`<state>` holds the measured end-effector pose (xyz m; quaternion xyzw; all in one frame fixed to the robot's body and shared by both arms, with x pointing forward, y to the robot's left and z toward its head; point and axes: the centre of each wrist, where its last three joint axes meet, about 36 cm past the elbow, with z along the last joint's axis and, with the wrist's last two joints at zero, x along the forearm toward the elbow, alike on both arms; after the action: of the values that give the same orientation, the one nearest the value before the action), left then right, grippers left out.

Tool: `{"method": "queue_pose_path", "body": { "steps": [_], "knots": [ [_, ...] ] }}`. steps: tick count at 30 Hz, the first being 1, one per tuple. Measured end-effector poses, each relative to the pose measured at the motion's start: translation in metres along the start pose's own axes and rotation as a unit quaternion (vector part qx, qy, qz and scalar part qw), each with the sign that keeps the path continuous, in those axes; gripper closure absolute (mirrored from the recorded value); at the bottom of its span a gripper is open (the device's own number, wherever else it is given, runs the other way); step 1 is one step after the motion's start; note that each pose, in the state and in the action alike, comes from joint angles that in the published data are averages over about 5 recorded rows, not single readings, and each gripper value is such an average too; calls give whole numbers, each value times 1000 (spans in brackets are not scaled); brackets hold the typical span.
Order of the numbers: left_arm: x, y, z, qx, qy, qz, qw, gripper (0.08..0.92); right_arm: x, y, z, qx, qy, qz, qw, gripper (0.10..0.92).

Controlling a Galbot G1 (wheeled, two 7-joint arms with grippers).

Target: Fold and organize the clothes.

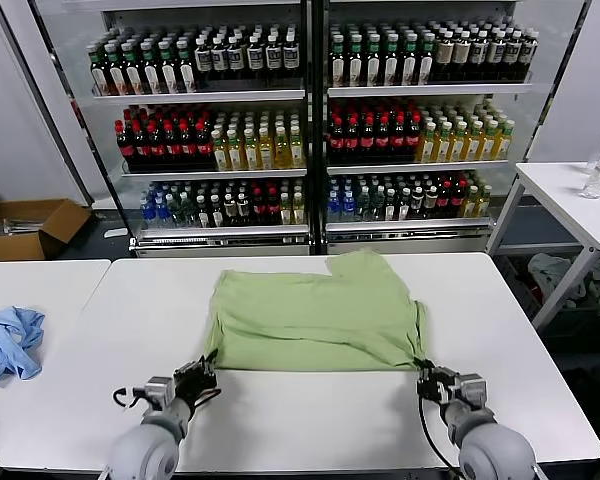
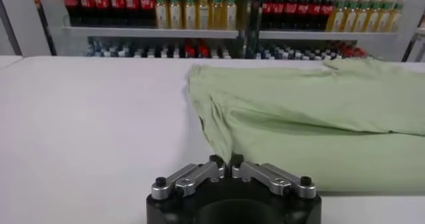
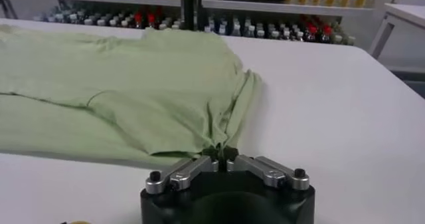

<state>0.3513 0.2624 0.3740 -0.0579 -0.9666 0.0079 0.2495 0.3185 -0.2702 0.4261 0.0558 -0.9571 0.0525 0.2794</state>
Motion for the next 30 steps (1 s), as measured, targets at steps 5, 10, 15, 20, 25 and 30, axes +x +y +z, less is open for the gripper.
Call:
{"method": "queue_pose_path", "body": {
  "steps": [5,10,15,20,25,30],
  "knots": [
    [32,-1,5,-9,5,-1,1000,895,27,6,3,14,-3,1,1000,820],
    [56,0,1,-20,-1,-4,1000,810,40,4,-4,25,-23,10,999,682],
    [64,5,-9,-27,-18,-8,999,663,35,0,-18,23,-51,14,998,544],
    [52,13,-21,-26,-40,-11,999,524,5,-3,-38,13,-74,18,997,405],
    [19,22,-35,-24,-55,-17,998,377,-46,-6,-66,4,-88,14,996,263],
    [-25,31,-50,-30,-57,-25,998,235,-100,-6,-99,-1,-93,10,996,204]
  ]
}}
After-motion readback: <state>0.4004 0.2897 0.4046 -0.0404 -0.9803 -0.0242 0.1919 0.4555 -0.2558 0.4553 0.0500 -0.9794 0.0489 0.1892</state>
